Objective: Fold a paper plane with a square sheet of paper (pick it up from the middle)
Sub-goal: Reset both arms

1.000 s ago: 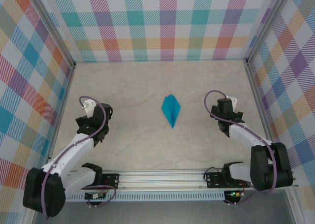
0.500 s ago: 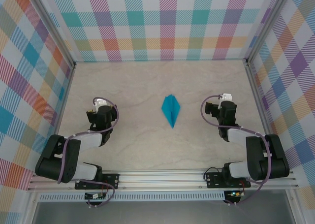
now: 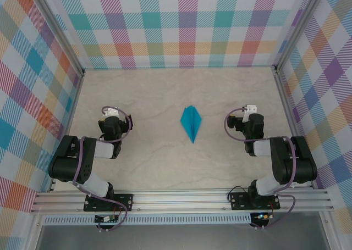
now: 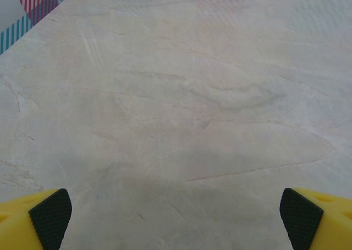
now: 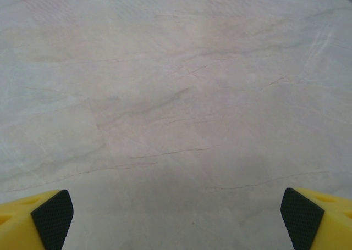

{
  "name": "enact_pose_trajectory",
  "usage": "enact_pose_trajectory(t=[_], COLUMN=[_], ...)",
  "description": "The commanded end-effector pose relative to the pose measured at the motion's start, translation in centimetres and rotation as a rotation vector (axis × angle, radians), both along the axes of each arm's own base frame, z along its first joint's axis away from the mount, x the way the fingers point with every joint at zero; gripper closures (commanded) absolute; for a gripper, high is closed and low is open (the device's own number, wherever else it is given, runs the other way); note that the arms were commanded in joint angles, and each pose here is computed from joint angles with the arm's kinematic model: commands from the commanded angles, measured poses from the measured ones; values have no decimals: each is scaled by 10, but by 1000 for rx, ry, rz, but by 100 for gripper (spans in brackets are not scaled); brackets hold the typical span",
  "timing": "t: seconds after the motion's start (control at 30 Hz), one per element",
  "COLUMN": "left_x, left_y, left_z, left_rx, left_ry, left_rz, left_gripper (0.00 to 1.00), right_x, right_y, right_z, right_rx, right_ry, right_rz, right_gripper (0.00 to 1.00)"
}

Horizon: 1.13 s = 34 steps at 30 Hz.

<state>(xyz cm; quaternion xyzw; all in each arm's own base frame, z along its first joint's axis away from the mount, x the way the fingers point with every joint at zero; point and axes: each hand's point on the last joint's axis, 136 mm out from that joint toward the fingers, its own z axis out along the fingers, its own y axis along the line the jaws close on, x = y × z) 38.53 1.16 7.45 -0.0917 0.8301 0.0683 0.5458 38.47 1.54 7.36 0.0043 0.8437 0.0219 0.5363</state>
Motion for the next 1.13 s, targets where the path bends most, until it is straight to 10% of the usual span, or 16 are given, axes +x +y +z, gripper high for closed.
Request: enact_pose_trajectory(t=[0.0,1.1], left_x=[7,7], left_y=[0,-1], left_z=[9,9], left_rx=[-26,-24], left_ry=[-36,-36], left_rz=[-3,-5], left_gripper=[0,0], right_x=[10,11], right_y=[-9,-5], right_z=[17,18], right_rx=[20,17], right_ry=[-61,-58], right_rz=[-54,-34], right_gripper=[0,0])
